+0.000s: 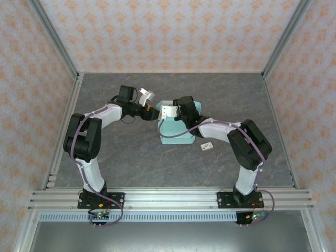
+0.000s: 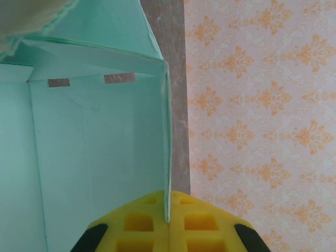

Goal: Fold the paper box

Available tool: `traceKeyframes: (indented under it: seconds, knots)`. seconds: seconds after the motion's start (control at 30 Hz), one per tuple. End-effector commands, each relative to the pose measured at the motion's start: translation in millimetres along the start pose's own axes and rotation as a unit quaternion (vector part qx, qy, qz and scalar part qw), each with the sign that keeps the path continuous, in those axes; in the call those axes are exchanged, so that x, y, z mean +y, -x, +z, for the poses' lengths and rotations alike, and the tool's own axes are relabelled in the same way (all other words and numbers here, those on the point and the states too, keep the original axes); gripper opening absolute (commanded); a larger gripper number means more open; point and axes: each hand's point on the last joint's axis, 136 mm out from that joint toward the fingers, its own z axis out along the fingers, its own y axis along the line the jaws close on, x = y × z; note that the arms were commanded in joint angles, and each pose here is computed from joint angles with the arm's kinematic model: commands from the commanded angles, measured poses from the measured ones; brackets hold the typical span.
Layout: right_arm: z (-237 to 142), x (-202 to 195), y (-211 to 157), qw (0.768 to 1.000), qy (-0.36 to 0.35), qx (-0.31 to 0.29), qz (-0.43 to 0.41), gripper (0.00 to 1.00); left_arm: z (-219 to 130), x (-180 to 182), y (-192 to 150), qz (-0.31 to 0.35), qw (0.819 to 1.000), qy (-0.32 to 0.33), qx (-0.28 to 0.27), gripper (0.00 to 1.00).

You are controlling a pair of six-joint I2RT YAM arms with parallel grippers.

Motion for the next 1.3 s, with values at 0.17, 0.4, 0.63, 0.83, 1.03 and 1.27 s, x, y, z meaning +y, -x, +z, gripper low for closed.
traceKeyframes:
  seconds: [0.17, 0.4, 0.63, 0.83, 1.03, 1.27]
  knots:
    - [-5.9, -11.7, 3.9, 0.999, 0.000, -0.016, 0.035, 0.00, 9.0, 10.9, 7.4, -0.007, 0.999, 0.032, -0.012, 0.56]
    - [-3.6, -13.0, 5.4, 0.999, 0.013, -0.013, 0.045, 0.00, 13.5, 11.6, 11.1, 0.002, 0.998, 0.050, -0.023, 0.51]
    - [5.0, -15.6, -0.9, 0.999, 0.005, 0.004, 0.037, 0.00, 15.4, 5.4, 8.0, 0.003, 0.999, 0.031, -0.020, 0.54]
    - [10.8, -21.4, -1.1, 0.999, -0.013, 0.000, 0.035, 0.00, 13.3, 5.3, 6.2, 0.000, 1.000, 0.019, -0.016, 0.55]
    - [17.0, -18.9, -2.4, 1.000, -0.001, 0.001, 0.026, 0.00, 18.3, 10.2, -5.8, -0.010, 1.000, 0.002, 0.012, 0.57]
    - [20.8, -11.0, -6.1, 1.000, -0.010, 0.000, 0.004, 0.00, 22.1, 15.7, -6.9, -0.015, 1.000, -0.001, 0.021, 0.57]
